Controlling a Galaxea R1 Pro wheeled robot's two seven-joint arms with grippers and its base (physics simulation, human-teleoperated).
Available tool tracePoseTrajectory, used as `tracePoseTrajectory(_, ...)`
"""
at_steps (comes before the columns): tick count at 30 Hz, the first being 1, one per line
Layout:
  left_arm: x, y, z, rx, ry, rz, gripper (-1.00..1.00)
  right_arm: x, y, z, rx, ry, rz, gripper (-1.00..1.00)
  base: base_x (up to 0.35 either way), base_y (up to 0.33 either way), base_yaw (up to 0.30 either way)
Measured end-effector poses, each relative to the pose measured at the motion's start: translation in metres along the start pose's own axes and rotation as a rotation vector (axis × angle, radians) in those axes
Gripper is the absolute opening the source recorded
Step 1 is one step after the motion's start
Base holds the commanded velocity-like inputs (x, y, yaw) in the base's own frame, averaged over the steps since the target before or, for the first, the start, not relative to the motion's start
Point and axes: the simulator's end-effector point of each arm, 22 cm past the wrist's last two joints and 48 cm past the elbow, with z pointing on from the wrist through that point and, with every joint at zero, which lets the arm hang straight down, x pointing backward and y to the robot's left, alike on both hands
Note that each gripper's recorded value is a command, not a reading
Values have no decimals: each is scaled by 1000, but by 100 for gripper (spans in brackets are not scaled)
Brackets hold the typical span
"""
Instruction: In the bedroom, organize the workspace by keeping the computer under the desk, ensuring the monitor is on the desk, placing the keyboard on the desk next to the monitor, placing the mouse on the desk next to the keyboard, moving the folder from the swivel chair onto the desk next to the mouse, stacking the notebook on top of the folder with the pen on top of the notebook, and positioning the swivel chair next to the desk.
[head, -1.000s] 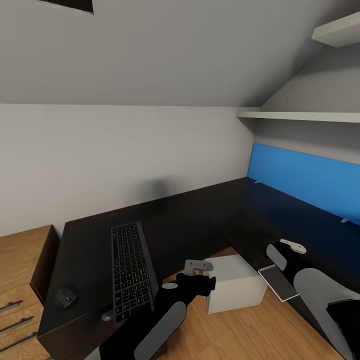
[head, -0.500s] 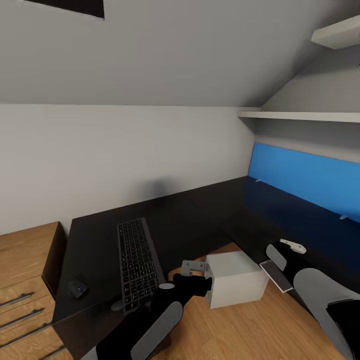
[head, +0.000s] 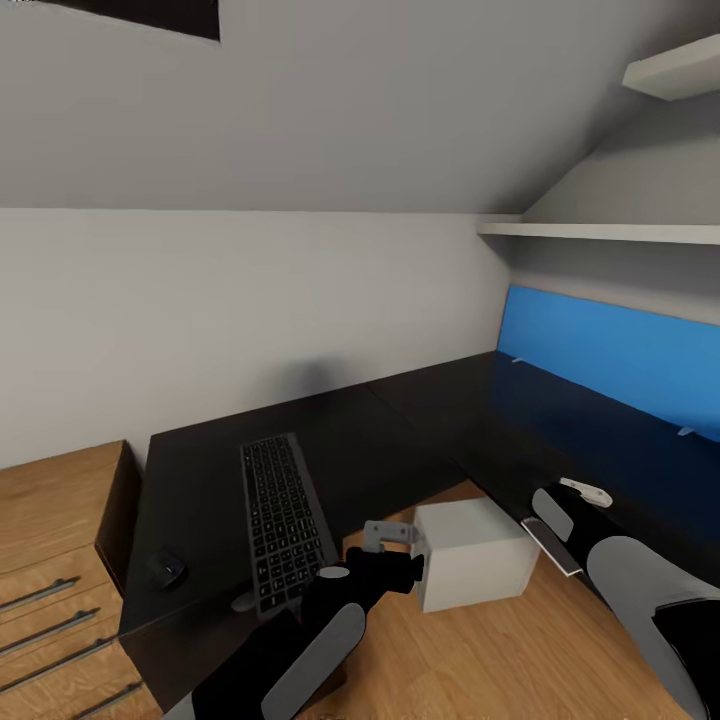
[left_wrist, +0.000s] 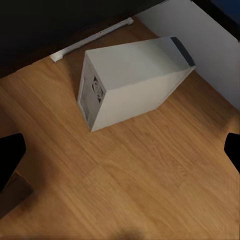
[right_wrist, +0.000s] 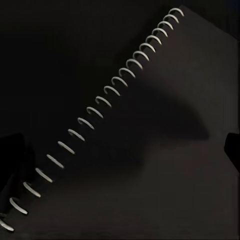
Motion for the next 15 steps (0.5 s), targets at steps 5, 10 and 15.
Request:
tracePoseTrajectory(5,0,0,0,0,2,1,100,0,0,0,0,-1,0,100,-34,23,0)
tracePoseTrajectory(10,0,0,0,0,1,1,100,0,0,0,0,0,0,100,-9,6,0)
tracePoseTrajectory(15,0,0,0,0,1,1,100,0,0,0,0,0,-1,100,-2,2,0)
